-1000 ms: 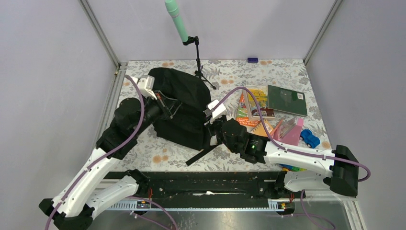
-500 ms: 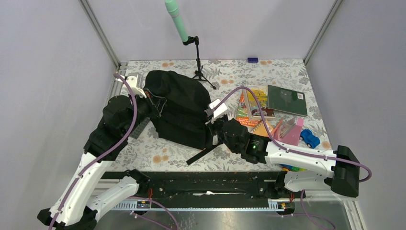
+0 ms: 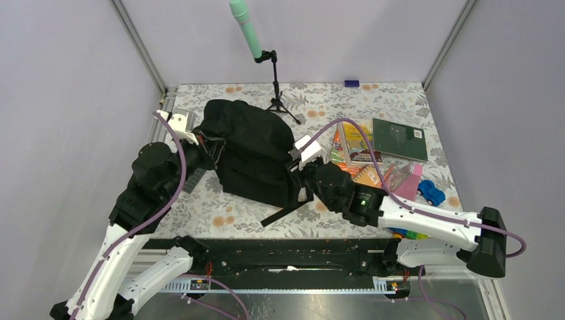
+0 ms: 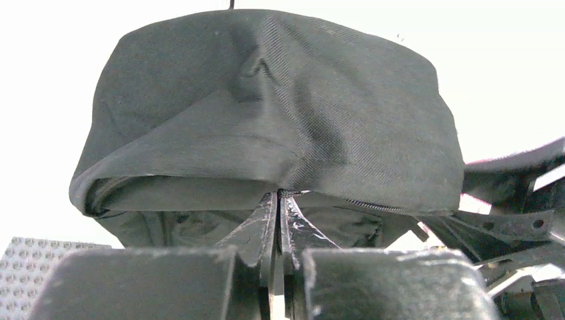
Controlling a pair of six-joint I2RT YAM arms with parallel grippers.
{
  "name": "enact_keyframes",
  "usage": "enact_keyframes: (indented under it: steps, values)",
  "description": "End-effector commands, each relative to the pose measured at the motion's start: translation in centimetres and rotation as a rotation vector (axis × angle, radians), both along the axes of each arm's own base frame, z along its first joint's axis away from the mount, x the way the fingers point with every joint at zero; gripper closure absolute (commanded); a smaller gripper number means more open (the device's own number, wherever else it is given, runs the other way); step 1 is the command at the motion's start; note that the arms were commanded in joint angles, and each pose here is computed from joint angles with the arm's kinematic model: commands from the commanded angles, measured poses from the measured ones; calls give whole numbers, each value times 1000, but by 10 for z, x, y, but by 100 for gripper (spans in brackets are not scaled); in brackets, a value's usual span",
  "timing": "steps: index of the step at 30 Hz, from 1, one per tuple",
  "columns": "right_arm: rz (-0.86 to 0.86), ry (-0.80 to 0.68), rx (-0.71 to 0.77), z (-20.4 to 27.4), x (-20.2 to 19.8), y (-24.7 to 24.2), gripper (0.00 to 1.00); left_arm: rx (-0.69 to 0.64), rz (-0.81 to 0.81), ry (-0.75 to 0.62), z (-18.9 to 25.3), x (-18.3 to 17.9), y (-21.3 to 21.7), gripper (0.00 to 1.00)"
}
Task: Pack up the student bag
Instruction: Unzip the student bag at the center of the board.
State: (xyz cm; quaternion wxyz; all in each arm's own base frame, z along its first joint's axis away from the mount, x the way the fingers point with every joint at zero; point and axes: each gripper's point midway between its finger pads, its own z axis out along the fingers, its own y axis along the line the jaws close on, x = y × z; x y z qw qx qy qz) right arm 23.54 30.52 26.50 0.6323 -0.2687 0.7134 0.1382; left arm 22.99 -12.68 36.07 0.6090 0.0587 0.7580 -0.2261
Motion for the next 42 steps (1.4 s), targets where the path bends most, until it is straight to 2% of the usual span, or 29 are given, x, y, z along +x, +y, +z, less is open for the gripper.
enact_keyframes:
  steps: [1,3,6,17,27,31,35,38,42]
  values:
    - [-14,-64,26,61,-3,-24,31,43,-147,-183,27,-10,-13,100]
    - [45,-74,8,74,-11,-25,15,60,-181,-196,26,-12,-18,100]
    - [186,-75,-35,88,-28,-15,7,65,-216,-215,26,-12,-24,100]
    - [388,-153,-134,145,-32,60,7,45,-255,-252,34,-19,-28,100]
    - [272,-241,-390,139,9,86,16,48,-228,-241,32,-18,-24,100]
    - [232,-254,-402,138,16,89,36,52,-217,-235,31,-15,-23,100]
    - [190,-284,-384,145,19,85,79,44,-95,-195,27,0,-9,100]
    - [166,-305,-383,150,21,79,98,25,120,-125,17,20,20,100]
    - [104,-328,-391,156,27,70,100,-20,233,-60,5,33,33,100]
